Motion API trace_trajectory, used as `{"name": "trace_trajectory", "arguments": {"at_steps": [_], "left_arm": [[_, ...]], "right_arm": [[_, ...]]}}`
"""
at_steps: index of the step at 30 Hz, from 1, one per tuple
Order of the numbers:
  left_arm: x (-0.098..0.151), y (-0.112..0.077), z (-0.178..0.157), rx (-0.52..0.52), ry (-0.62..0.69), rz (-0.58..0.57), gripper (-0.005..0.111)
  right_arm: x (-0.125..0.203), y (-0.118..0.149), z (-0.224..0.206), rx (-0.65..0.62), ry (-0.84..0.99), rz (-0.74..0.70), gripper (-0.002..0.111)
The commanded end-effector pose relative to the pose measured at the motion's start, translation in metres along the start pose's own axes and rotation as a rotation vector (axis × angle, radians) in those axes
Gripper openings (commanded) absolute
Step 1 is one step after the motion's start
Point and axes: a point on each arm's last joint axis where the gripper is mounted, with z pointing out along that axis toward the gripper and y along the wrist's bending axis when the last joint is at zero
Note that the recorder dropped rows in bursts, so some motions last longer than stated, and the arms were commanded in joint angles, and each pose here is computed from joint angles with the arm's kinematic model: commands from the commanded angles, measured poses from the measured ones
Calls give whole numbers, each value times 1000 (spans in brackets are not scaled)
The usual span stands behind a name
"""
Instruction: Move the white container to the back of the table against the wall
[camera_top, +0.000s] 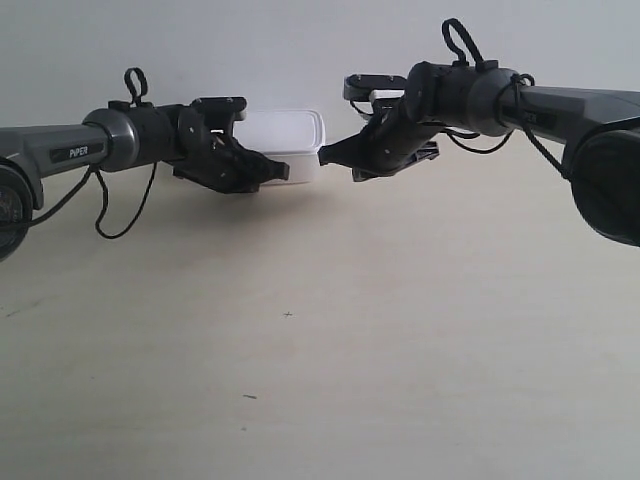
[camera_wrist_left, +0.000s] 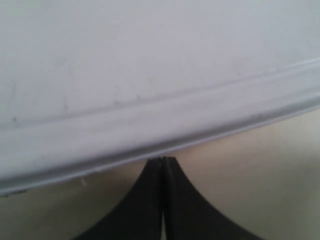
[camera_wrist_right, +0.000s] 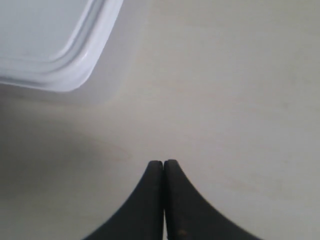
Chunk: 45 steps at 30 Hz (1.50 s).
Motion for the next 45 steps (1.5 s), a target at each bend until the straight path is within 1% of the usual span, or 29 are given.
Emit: {"name": "trace_trajectory", "arguments": {"at_steps": [1,6,10,12,16,21,26,28,31,36,39,42,45], "left_arm": [[-33,5,-23,-17,-135,39,0],[-33,3,-32,-11,-94,50,0],[-26,2,-44,-17,-62,70,0],[-25,2,-54,-23,-71,89,0],[-27,-1,-87,-36,-131,87,0],[-17,0,-121,-60,-194,98,0],[5,1,-144,-75,-179,117,0],[13,2,-153,-85,-200,109,0],[17,2,-175,-92,-251,91,0],[20,-3,-226,-93,-342,95,0],[28,-5,-256,-95,-398,94,0],[36,-6,-283,-90,-438,81,0],[47,-8,-307,-80,-468,57,0]], "right_arm": [[3,-2,-4,4,59,-12,0],[4,0,-13,-2,119,-19,0],[-2,2,-24,-5,112,-23,0],[-5,3,-30,-7,109,-24,0],[-7,5,-39,-12,135,-35,0],[-10,8,-51,-19,147,-56,0],[-14,11,-69,-27,173,-68,0],[-15,13,-77,-31,190,-70,0],[-20,17,-93,-38,194,-81,0],[-26,27,-125,-64,197,-103,0],[-26,30,-149,-72,170,-101,0],[-20,32,-173,-70,154,-105,0],[-7,34,-200,-83,125,-109,0]]}}
